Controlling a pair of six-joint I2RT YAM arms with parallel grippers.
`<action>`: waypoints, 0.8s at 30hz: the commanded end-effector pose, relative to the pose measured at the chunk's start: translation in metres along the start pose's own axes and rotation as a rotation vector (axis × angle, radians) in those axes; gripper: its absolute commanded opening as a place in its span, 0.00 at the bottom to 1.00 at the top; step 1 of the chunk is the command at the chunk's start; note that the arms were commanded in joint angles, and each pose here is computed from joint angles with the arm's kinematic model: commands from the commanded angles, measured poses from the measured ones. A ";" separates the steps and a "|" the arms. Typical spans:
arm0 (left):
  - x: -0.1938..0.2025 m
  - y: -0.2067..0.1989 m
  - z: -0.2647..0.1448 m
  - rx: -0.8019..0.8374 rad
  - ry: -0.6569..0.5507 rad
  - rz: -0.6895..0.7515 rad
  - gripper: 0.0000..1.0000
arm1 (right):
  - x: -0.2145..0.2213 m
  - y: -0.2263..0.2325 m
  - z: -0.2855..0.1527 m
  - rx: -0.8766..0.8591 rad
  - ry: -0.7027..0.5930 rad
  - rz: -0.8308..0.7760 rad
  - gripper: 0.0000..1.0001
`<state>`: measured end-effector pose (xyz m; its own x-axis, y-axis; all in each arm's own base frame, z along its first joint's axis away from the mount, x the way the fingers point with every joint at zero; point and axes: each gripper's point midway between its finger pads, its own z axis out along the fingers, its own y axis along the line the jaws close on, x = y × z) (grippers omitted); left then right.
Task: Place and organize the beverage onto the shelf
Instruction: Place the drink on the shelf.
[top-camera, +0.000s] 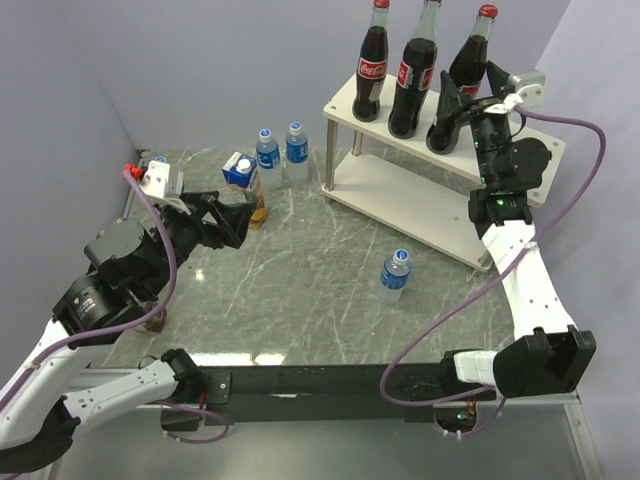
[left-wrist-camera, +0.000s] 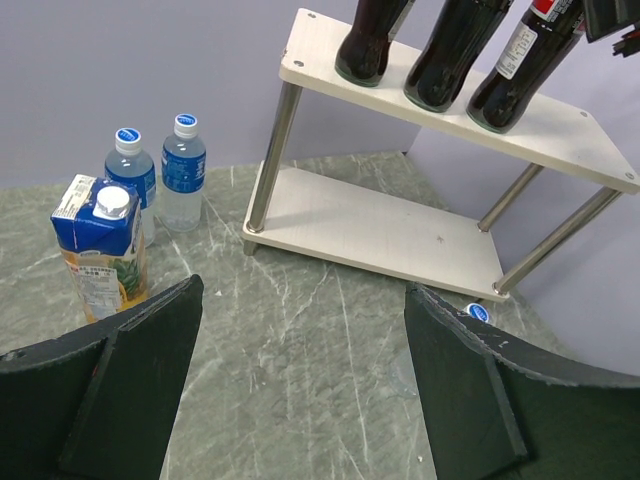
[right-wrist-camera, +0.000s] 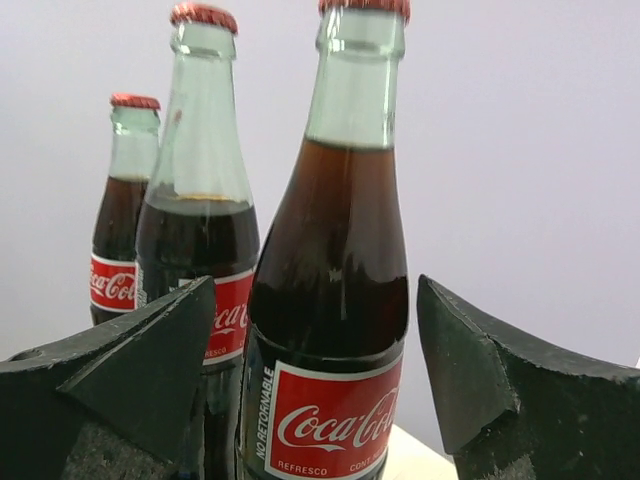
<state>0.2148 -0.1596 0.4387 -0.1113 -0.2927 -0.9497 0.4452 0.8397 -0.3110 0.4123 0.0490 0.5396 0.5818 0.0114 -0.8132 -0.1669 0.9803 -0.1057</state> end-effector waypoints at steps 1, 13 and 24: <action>-0.009 -0.006 -0.002 0.027 -0.030 -0.023 0.87 | -0.064 -0.003 -0.003 -0.007 -0.123 -0.034 0.87; -0.008 -0.007 0.000 0.033 -0.029 -0.015 0.88 | -0.087 0.008 -0.024 -0.073 -0.127 -0.048 0.89; 0.016 0.002 0.028 -0.037 0.016 0.024 1.00 | -0.106 0.052 -0.086 -0.357 -0.036 -0.179 0.90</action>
<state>0.2295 -0.1741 0.4233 -0.1407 -0.2595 -0.9554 0.4323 0.8521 -0.2951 0.2969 0.0678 0.5841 0.6655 -0.0928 -0.7406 -0.2564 0.9034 -0.3436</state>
